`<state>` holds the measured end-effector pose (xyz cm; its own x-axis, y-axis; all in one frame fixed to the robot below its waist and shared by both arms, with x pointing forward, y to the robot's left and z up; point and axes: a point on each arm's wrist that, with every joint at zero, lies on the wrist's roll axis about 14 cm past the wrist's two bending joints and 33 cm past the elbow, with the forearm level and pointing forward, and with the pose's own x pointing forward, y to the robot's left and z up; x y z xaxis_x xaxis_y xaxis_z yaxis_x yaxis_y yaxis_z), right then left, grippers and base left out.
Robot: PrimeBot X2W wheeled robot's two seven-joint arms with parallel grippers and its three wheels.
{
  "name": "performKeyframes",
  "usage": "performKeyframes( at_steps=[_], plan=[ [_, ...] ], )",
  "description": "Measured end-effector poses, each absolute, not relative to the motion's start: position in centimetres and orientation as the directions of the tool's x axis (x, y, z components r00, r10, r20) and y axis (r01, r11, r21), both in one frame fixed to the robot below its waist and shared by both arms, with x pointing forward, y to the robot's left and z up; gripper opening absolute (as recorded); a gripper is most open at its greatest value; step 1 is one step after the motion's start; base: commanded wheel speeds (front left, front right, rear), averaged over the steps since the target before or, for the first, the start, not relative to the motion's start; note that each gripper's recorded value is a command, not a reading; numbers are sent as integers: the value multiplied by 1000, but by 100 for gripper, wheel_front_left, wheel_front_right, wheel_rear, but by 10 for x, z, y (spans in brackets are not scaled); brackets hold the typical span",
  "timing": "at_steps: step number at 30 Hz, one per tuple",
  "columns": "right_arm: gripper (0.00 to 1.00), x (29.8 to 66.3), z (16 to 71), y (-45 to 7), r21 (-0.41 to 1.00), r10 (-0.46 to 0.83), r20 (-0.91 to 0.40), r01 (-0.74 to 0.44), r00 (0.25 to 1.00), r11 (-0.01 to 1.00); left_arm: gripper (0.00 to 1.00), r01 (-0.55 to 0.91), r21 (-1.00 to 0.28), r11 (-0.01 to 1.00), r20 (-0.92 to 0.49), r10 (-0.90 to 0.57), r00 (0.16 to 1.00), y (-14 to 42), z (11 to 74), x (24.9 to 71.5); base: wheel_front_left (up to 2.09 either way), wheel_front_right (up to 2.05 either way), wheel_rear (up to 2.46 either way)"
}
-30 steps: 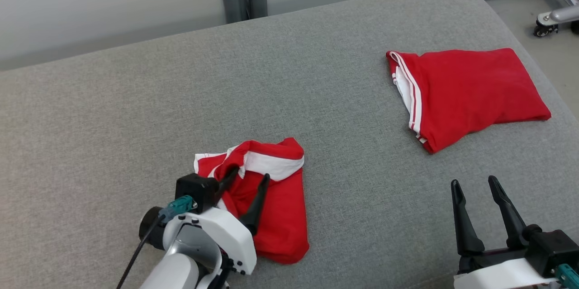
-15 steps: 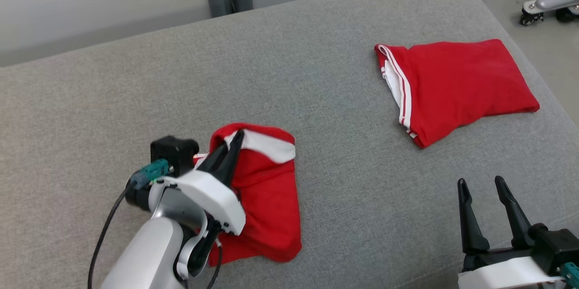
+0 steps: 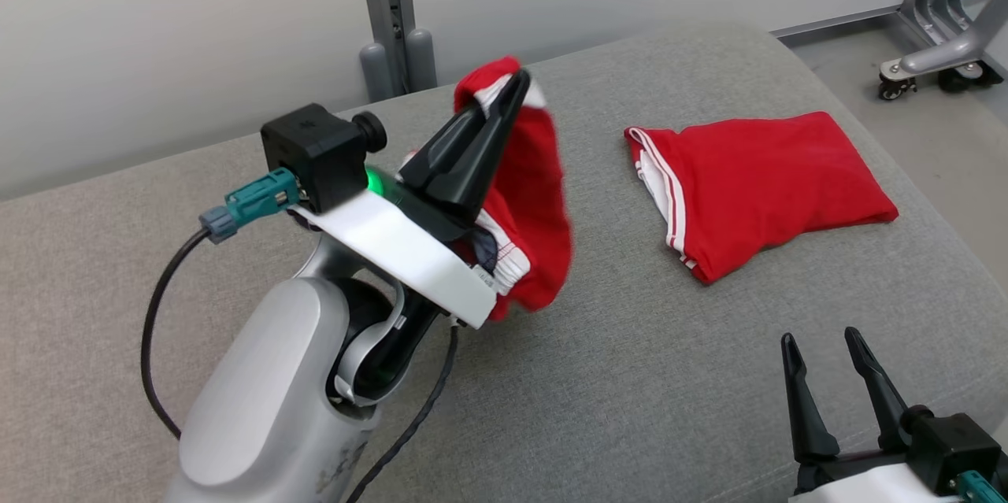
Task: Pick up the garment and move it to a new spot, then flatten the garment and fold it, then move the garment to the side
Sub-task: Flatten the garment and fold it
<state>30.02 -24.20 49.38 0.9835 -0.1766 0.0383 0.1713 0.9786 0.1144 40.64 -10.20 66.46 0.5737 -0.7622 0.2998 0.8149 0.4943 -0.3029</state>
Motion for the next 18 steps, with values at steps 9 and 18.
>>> performKeyframes(
  at_steps=[9,18],
  plan=[
    [100,295,491,-243,108,-181,30,177,983,978,0,761,-487,429,245,-769,591,-99,622,401,0,0,0],
    [100,306,482,-225,102,-113,5,112,994,989,0,466,-572,675,-178,-656,733,-2,468,387,0,0,0]
  ],
)
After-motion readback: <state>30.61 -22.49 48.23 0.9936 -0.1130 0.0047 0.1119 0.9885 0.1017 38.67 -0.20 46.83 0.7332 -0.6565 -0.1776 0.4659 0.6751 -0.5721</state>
